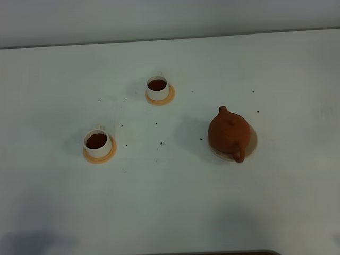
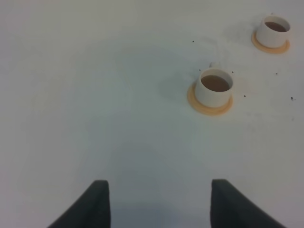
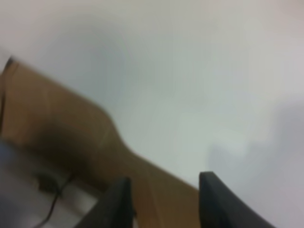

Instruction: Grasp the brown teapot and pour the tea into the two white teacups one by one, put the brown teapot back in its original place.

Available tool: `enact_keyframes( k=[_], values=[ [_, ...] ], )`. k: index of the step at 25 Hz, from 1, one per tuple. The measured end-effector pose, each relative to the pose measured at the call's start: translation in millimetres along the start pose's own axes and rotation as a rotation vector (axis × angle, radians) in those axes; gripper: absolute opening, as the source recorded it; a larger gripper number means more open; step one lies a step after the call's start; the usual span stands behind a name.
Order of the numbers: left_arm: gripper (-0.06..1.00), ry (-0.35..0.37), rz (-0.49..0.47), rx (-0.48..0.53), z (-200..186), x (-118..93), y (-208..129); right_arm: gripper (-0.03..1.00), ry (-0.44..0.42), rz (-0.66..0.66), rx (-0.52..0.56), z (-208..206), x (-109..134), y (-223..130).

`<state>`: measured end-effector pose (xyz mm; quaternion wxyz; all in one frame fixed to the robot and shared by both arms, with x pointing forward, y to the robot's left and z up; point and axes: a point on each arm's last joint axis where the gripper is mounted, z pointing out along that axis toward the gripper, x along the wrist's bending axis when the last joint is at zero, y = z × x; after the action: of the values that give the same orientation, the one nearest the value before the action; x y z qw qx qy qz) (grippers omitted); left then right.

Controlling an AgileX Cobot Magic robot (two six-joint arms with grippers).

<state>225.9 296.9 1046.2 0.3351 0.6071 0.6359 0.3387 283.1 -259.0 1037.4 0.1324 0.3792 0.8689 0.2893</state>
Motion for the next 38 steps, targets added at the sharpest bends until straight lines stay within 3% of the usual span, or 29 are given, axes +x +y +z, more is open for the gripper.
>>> enact_keyframes(
  k=[8,15,24,38],
  values=[
    [0.47,0.000,0.001,0.000,0.0,0.0,0.0,0.32,-0.140,0.128,-0.165,-21.2,-4.8,-14.8],
    [0.47,0.000,0.001,0.000,0.0,0.0,0.0,0.32,-0.291,0.280,-0.174,-24.3,-11.8,-18.3],
    [0.47,0.000,0.001,0.000,0.0,0.0,0.0,0.32,-0.428,0.390,-0.244,-33.2,-9.7,-26.5],
    [0.47,0.000,0.001,0.000,0.0,0.0,0.0,0.32,-0.492,0.385,-0.370,-44.3,2.5,-38.7]
  ],
)
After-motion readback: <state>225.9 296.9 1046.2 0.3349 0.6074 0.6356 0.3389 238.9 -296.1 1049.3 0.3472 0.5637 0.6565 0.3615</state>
